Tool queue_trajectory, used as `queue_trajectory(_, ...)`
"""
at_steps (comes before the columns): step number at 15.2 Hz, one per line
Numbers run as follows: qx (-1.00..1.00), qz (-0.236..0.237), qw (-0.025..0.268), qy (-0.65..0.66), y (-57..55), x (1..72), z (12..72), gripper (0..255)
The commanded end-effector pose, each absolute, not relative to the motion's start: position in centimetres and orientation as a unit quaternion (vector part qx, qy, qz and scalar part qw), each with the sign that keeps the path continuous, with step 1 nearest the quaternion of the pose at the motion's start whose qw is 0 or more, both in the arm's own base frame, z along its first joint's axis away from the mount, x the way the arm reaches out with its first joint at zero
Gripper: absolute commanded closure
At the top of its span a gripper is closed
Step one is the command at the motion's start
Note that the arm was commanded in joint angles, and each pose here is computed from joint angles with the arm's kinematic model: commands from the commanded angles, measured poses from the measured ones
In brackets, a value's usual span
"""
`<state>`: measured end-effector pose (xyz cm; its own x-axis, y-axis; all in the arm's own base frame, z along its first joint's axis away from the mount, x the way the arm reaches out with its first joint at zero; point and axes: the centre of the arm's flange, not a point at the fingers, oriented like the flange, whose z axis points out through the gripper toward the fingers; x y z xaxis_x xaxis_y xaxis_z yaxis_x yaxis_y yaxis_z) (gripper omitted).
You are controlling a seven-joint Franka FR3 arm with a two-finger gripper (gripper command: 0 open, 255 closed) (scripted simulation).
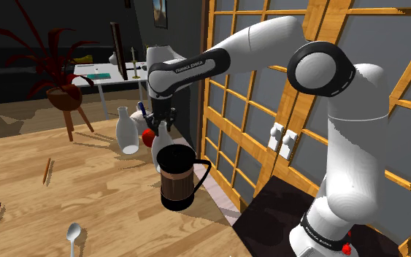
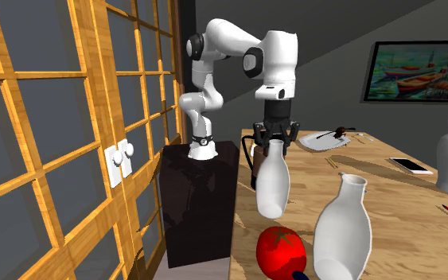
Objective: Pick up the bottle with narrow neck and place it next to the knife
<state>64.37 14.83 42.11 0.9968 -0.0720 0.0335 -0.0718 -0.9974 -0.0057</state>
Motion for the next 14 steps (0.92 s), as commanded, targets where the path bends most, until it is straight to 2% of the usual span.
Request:
queue_trajectory(1,-0.999,-0.016,0.002,0.036,14.9,64.4,42.6,255)
queue_trajectory(14,-0.999,-0.016,0.002,0.036,14.9,64.4,49.5,255)
